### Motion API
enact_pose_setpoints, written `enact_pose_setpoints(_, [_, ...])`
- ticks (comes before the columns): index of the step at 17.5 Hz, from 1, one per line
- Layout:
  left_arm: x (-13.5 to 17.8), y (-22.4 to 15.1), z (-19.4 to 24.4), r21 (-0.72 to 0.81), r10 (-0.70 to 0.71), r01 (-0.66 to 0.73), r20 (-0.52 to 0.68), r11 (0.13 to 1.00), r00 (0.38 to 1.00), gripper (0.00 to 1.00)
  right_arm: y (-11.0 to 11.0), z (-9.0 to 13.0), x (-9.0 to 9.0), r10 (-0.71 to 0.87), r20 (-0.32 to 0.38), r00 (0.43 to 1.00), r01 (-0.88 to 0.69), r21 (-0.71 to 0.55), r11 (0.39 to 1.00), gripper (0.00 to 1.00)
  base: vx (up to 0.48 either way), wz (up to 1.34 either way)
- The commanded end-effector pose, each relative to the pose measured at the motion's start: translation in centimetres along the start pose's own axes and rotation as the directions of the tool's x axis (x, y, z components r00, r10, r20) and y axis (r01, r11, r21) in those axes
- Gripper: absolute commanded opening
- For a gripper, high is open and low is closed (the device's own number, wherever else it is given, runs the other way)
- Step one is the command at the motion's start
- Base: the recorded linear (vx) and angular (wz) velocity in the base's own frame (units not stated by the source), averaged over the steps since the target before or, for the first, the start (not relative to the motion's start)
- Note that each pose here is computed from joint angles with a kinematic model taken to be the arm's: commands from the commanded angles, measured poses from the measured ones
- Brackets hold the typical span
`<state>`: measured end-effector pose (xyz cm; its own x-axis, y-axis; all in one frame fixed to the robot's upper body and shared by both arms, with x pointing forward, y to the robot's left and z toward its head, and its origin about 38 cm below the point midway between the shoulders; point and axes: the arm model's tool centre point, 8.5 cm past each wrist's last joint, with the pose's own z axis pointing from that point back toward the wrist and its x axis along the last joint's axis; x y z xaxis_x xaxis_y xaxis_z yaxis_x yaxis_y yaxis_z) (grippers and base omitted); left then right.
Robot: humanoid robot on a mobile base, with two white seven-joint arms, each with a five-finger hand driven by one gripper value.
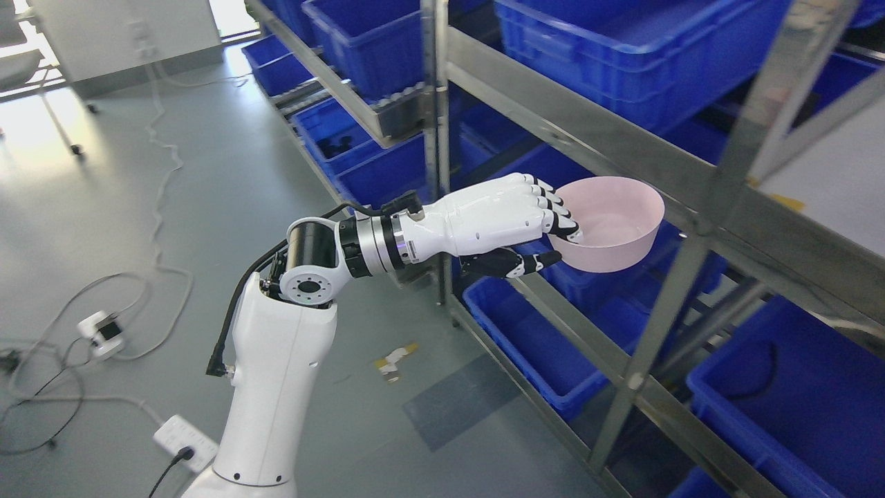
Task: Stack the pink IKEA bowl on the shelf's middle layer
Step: 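Lower the pink bowl onto the pink bowl on the middle shelf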
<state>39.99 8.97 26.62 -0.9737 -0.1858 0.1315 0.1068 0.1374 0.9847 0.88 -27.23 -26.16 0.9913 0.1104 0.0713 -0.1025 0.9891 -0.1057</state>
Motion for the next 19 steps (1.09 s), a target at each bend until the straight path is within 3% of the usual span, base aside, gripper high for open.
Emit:
enact_pose_setpoints(1, [-0.2, 4.1, -0.4, 0.056, -0.076, 0.074, 0.038, 0.996, 0.996, 0.03, -1.1, 0.0, 0.3, 0.002, 0.013, 1.0, -0.001, -0.017, 1.0, 1.0, -0.016, -1.41])
enact_pose_setpoints(6, [-2.7, 12.5, 0.6, 0.111, -0.214, 0.218, -0.044, 0.97, 0.976, 0.03, -1.1, 0.0, 0.2, 0.002, 0.012, 1.0, -0.001, -0.017, 1.0, 1.0, -0.035, -1.52])
enact_pose_setpoints(10, [-7.6, 17.2, 2.9, -0.001, -0.282, 0.293, -0.28, 0.956, 0.918, 0.04, -1.1, 0.0, 0.2, 0.002, 0.012, 1.0, -0.001, -0.017, 1.0, 1.0, -0.018, -1.39])
enact_pose_setpoints(15, [-10.0, 14.2, 4.4, -0.169, -0.29, 0.242, -0.39, 0.956, 0.874, 0.04, -1.1, 0.0, 0.2, 0.002, 0.012, 1.0, -0.001, -0.017, 1.0, 1.0, 0.048, -0.62])
enact_pose_setpoints(19, [-9.9, 9.4, 3.1, -0.229, -0.244, 0.169, -0.355, 0.959, 0.903, 0.04, -1.1, 0.0, 0.2, 0.002, 0.012, 1.0, -0.001, -0.017, 1.0, 1.0, 0.044, -0.13])
